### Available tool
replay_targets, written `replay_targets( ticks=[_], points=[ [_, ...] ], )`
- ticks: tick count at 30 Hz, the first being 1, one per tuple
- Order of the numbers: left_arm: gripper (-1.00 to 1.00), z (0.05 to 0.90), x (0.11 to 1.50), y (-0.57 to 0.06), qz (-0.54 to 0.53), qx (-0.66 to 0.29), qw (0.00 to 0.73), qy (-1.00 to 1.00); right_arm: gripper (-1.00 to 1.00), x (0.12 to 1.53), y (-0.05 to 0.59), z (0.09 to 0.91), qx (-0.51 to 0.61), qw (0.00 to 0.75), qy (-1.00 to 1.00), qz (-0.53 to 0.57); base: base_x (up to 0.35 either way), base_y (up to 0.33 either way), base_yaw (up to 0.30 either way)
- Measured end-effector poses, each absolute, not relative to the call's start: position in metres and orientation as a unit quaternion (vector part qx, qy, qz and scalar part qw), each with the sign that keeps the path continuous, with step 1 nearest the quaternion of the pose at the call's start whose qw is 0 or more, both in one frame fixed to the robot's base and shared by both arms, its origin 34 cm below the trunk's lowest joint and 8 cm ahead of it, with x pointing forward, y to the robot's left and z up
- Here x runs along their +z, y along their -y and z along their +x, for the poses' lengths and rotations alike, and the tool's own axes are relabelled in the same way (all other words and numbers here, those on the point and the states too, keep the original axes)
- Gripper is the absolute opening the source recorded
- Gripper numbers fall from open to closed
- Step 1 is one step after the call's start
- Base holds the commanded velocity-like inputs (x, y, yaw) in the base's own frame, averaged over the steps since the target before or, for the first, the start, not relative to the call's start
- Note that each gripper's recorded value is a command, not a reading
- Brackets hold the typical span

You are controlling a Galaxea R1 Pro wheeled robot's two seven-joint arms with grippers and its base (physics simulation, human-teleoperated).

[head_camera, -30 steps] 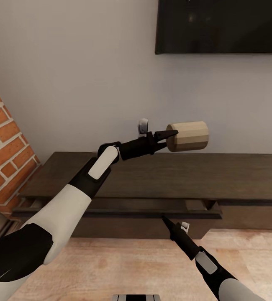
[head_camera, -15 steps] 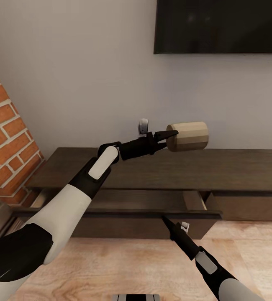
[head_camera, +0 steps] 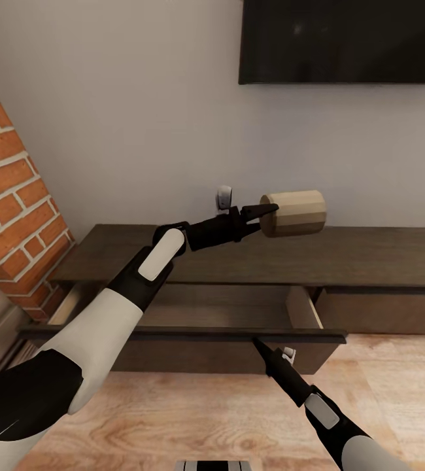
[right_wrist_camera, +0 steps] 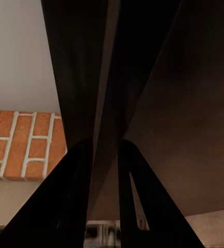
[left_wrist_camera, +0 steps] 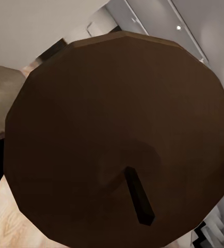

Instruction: Place each of the two pumpkins and all three candles from the living room inside a cabinet in the living room (use any cabinet), then make sure every cabinet is closed, and position the cauldron so it is next to a table in the living room.

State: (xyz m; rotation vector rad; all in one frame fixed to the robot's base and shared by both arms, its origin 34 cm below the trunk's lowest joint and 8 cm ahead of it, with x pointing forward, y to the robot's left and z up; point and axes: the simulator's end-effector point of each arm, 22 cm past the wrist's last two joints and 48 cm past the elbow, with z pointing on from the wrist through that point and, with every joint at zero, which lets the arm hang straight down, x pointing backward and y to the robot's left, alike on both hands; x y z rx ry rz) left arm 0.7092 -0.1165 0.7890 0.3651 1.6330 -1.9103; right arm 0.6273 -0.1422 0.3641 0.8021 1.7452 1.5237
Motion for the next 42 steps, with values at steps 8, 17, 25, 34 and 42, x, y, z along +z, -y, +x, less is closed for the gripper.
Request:
replay_targets(
  ticks=[8, 17, 25, 34, 42],
  points=[
    [-1.00, 0.709, 0.789, 0.116, 0.137, -0.718, 0.296, -0.614, -1.00, 0.364, 0.142, 0.628, 0.584, 0.338, -0.671, 0.308, -0.202, 0.000, 0.000],
    [-1.00, 0.709, 0.789, 0.116, 0.137, -0.718, 0.297, -0.614, -1.00, 0.364, 0.142, 0.628, 0.584, 0.338, -0.671, 0.307, -0.208, 0.000, 0.000],
    [-1.00, 0.709, 0.790, 0.116, 0.136, -0.721, 0.295, -0.612, -1.00, 0.364, 0.142, 0.627, 0.585, 0.337, -0.671, 0.307, -0.019, 0.000, 0.000],
    [-1.00, 0.709, 0.790, 0.116, 0.136, -0.720, 0.295, -0.613, -1.00, 0.364, 0.141, 0.629, 0.582, 0.340, -0.672, 0.305, -0.131, 0.000, 0.000],
    [-1.00, 0.709, 0.789, 0.116, 0.136, -0.720, 0.295, -0.613, -1.00, 0.366, 0.143, 0.669, 0.544, 0.344, -0.701, 0.308, -0.183, 0.000, 0.000]
  ],
)
